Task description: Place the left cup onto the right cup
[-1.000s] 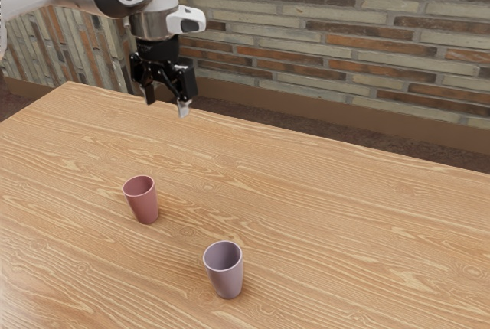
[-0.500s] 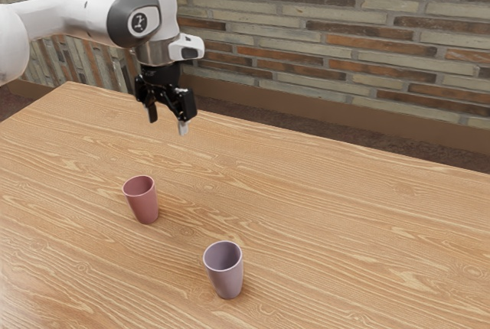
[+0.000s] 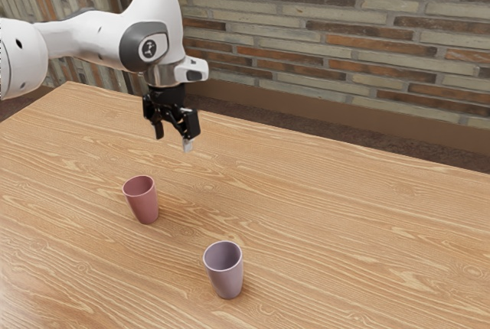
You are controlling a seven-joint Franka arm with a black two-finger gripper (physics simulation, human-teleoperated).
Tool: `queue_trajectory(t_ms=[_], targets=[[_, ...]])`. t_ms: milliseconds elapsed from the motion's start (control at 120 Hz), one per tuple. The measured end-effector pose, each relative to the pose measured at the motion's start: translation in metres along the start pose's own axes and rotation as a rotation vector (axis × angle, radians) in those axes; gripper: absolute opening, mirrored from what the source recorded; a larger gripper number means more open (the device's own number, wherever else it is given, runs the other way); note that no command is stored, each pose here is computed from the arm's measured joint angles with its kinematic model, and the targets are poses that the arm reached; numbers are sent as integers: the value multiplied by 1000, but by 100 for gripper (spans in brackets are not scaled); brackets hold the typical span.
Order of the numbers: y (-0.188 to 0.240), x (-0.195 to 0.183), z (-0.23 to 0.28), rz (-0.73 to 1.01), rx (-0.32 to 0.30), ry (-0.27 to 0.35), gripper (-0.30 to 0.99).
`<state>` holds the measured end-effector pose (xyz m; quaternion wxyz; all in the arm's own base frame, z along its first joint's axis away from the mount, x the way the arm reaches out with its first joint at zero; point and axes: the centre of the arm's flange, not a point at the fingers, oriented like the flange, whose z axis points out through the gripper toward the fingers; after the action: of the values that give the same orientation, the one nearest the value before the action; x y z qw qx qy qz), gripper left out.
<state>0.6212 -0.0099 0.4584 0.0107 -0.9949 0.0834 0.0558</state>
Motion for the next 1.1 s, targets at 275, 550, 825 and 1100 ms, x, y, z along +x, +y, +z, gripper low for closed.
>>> queue_trajectory(t_ms=[275,550,825,1100], targets=[[-16,2,6,-16,-2,12,69],[-34,-9,25,-48,-6,-2,69],[-54,-20,35,-90,-6,15,69],[-86,-34,50,-154,-15,8,69]])
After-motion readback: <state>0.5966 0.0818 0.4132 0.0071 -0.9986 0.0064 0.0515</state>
